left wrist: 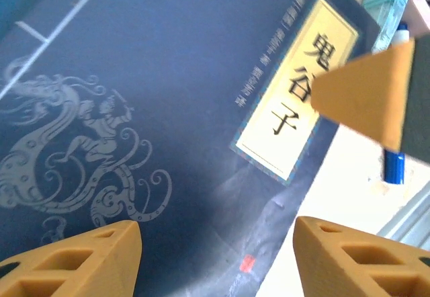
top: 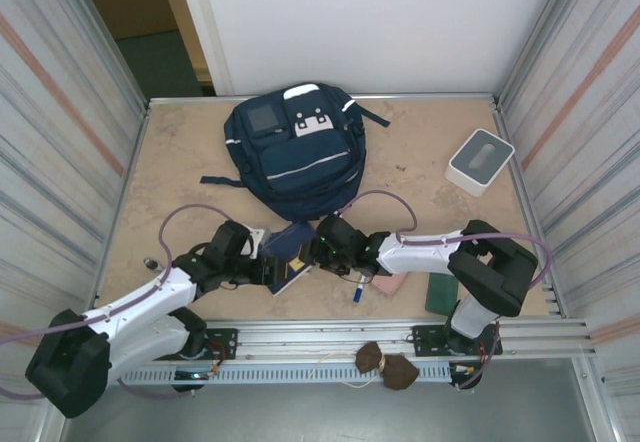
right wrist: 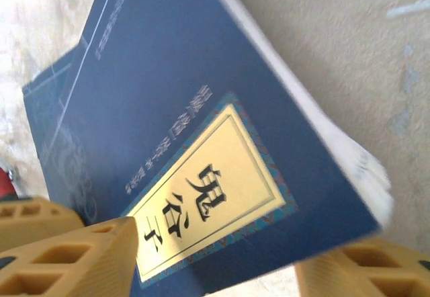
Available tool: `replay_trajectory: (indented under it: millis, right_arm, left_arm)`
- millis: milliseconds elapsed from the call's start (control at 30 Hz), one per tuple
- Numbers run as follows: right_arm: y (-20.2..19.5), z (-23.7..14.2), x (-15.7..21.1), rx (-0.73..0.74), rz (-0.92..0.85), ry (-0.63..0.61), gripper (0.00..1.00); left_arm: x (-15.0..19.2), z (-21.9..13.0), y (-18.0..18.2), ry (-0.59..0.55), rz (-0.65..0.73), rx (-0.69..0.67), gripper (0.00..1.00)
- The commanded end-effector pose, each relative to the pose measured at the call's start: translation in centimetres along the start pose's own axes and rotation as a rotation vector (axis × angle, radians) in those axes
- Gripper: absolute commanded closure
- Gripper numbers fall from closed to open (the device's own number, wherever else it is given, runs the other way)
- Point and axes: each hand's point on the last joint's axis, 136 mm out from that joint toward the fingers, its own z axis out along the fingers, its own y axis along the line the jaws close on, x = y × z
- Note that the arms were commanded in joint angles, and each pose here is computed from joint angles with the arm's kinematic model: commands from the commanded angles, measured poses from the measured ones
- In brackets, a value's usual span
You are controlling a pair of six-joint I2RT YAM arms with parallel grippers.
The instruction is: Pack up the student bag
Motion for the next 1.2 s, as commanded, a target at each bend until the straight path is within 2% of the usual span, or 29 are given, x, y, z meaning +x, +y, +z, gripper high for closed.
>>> replay_trajectory:
  millis: [0,133,200,267,367,500,700,1000,1167]
  right_arm:
    - [1.8,0.0,-1.9,-0.057,-0.003,-0.082,0.44]
    - [1.0,-0.3,-1.9,-0.029,0.02,-0.105,0.46]
    - [0.3,-0.5,-1.7,-0.005,0.044,-0.112,0.43]
    - [-0.1,-0.7,-1.5,0.004,0.057,-0.114,0.4]
    - [-0.1,-0.7,-1.0,0.0,0.065,-0.11,0.35]
    - [0.2,-0.2,-0.6,-0.004,0.072,-0.101,0.28]
    - [1.0,0.6,-0.7,-0.05,0.092,-0.107,0.28]
    - [2.4,0.0,-2.1,-0.108,0.071,-0.166,0.51]
    - [2.1,-0.8,-2.8,-0.103,0.036,-0.199,0.73]
  left_arm:
    - [0.4,-0.8,-1.2,0.012,-0.008,0.044,0.38]
    - [-3.7,-3.5,-0.1,-0.165,0.042,-0.106,0.29]
    - [-5.8,-4.4,1.0,-0.247,0.048,-0.17,0.27]
    - [-7.2,-4.7,2.2,-0.279,0.023,-0.21,0.26]
    - [-8.1,-4.0,4.0,-0.256,-0.018,-0.24,0.26]
    - [-7.2,-1.8,4.5,-0.149,-0.027,-0.224,0.26]
    - [-4.1,0.2,3.8,-0.041,-0.045,-0.145,0.3]
    - [-0.8,0.1,0.6,-0.001,-0.054,0.007,0.39]
    - [-0.1,-0.5,-0.5,0.004,-0.051,0.056,0.4]
